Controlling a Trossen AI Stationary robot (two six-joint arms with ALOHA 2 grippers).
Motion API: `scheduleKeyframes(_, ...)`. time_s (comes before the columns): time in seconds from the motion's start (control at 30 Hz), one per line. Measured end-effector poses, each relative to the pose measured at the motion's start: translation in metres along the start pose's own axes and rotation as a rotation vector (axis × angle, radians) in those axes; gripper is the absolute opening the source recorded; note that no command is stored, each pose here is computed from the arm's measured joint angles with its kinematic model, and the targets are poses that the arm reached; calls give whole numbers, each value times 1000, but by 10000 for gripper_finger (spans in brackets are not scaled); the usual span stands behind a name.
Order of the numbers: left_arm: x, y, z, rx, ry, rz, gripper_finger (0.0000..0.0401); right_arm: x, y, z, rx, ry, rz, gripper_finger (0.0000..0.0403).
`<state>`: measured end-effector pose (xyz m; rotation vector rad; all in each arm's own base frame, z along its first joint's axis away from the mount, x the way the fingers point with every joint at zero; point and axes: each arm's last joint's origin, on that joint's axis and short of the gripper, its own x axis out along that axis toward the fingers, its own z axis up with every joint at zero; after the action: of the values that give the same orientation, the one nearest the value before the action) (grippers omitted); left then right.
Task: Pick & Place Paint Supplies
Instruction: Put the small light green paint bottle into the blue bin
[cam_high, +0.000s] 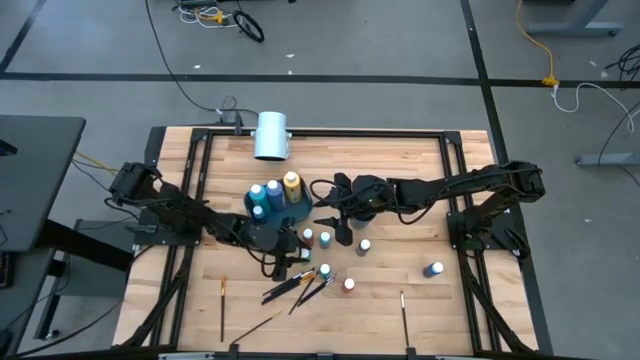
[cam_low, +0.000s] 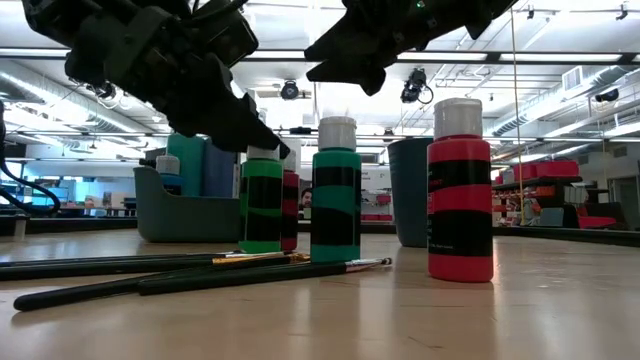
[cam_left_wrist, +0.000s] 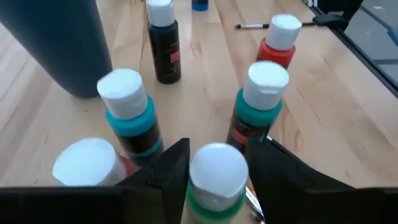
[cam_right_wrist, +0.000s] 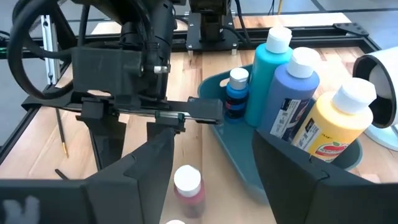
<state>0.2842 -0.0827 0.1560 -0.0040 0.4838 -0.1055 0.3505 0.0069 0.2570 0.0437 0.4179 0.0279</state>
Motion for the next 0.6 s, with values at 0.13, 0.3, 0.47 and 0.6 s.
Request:
scheduleKeyframes(0.13,0,0,-2,5,21,3,152,0,0,0,0,0,0,222)
scheduleKeyframes(0.3,0,0,-3,-3,27,4,127,0,0,0,0,0,0,222)
scheduleKeyframes(0.47,-3,0,0,-72,25,3,127,0,0,0,-1,0,0,222)
scheduleKeyframes(0.6,-14,-4,6,-105,19,-8,130,0,0,0,-1,0,0,222)
